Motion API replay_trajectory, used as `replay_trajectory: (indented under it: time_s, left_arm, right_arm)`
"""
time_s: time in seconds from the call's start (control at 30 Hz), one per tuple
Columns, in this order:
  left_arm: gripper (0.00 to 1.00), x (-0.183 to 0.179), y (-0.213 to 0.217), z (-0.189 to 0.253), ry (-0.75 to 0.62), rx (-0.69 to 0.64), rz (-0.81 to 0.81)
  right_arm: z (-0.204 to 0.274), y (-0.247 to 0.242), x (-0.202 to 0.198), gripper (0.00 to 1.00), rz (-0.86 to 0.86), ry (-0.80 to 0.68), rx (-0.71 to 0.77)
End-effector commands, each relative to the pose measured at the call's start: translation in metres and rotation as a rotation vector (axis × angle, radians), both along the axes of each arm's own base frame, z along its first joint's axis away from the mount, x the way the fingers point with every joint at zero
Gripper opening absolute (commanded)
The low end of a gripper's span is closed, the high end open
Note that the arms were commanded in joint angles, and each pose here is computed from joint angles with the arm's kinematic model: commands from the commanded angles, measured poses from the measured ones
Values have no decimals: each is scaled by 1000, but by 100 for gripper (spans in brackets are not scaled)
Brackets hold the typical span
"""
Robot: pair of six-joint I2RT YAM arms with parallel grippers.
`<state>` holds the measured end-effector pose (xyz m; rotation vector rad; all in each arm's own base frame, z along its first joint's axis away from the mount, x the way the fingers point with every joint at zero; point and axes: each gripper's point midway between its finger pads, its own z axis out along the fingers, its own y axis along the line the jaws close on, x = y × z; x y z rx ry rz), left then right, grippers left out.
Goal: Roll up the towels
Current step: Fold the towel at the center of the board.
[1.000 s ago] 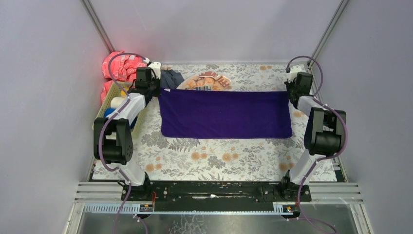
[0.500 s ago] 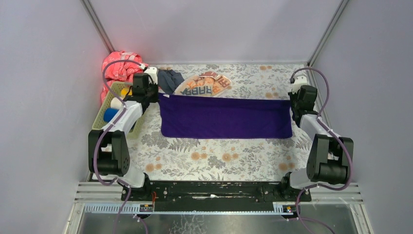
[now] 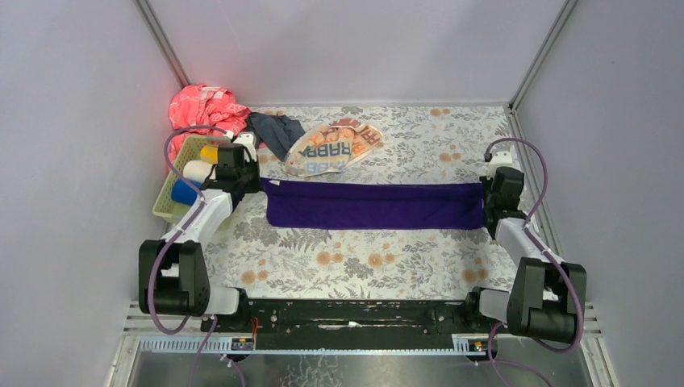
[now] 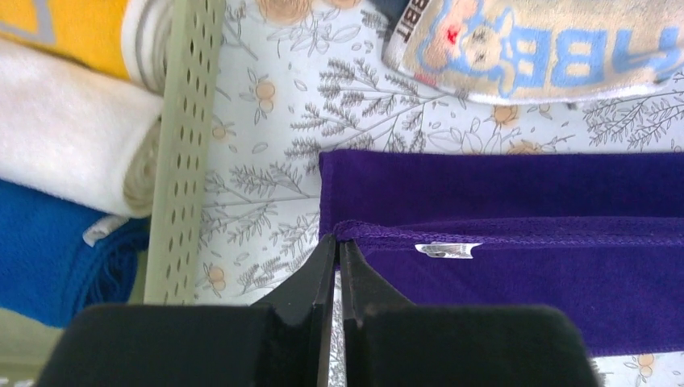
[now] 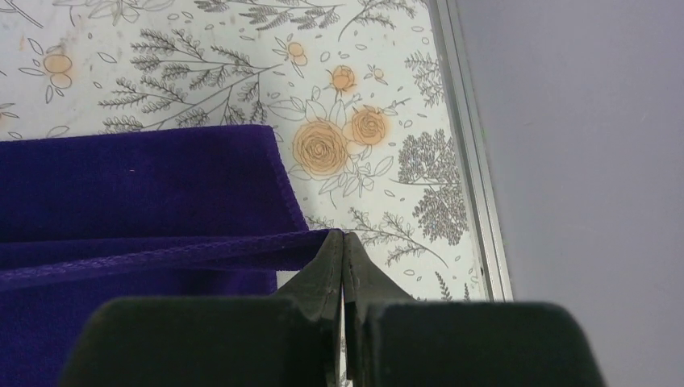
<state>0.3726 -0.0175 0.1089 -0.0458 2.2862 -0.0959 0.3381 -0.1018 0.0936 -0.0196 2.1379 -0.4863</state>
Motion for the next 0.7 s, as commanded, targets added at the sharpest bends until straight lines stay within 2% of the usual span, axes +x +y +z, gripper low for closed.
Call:
replay_trajectory:
  time_s: [0.0,0.3,0.53,0.6,0.67]
  left_arm:
    - [0,-16,7,-3,32,-29,86]
    - [0,-51,-6,-39,157,-121,109]
    - [0,-61,-11,-52,204,-168,143]
    - [7,-65,-12,-56,218,-179,152]
    - [14,-67,-10,-55,212,-180,168]
  right_arm:
    - [13,-13,-11,1,-85,-44,-26]
    - [-16,-10,-35,0,-99,52,-11]
    - [-31,-1,-39,3,-64,119,29]
    - [-30,2,-38,10,-54,122,47]
    - [-26,4,-38,25,-46,122,59]
